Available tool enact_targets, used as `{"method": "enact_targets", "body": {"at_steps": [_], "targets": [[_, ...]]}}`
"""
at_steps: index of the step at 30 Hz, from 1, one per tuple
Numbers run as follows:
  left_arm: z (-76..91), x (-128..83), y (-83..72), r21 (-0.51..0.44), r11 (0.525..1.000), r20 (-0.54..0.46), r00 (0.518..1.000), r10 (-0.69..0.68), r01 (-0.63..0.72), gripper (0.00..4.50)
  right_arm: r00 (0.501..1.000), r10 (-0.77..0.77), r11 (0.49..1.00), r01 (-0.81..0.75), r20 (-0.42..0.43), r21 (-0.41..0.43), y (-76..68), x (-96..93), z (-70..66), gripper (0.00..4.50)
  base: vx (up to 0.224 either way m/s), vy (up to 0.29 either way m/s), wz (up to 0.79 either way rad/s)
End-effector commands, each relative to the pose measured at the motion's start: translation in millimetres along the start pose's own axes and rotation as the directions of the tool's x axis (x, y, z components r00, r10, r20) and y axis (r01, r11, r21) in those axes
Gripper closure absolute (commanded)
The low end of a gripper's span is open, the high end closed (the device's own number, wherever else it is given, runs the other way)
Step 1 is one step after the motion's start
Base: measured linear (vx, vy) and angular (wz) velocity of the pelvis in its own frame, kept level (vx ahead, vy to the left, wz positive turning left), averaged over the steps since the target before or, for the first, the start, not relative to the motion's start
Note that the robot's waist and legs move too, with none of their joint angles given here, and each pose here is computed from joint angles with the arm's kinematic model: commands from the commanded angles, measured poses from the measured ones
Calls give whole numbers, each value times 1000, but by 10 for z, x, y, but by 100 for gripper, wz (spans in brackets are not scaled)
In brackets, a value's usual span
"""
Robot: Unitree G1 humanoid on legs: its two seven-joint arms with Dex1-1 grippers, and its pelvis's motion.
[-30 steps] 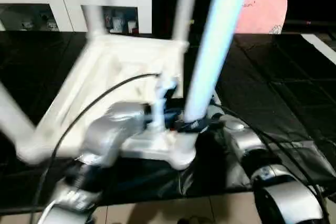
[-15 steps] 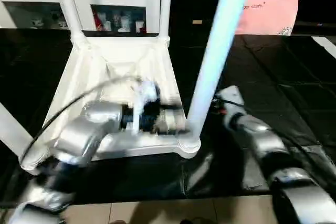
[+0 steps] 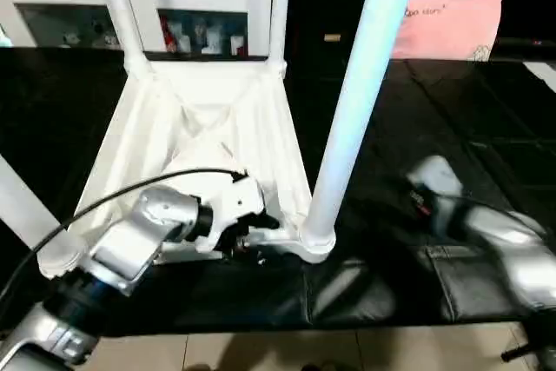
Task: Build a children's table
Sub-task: Rotate table base, then rotate leg to tighten
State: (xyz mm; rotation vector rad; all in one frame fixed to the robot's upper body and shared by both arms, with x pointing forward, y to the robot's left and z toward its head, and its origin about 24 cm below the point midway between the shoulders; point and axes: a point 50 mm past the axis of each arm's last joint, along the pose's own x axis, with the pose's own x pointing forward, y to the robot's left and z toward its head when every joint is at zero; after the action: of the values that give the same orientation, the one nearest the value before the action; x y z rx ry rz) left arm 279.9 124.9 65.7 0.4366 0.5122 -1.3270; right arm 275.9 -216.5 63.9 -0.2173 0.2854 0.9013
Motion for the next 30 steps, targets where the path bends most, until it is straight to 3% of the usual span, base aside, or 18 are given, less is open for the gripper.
{"method": "enact_targets", "body": {"at_steps": [1, 12, 30], "targets": [[33, -11, 44, 7, 1000, -9, 1000, 23, -23, 214, 999, 34, 999, -34, 14, -9, 20, -35, 73, 152, 0, 0, 0], [-48, -5, 31, -2, 1000, -73, 997, 0, 0, 317, 987, 159, 987, -159, 0, 22, 206, -142, 154, 152, 0, 0, 0], [-43, -8, 21, 44, 996, -71, 995, -73, 76, 446, 971, 239, 969, -239, 5, 58, 270, -93, 197, 152, 0, 0, 0]]}}
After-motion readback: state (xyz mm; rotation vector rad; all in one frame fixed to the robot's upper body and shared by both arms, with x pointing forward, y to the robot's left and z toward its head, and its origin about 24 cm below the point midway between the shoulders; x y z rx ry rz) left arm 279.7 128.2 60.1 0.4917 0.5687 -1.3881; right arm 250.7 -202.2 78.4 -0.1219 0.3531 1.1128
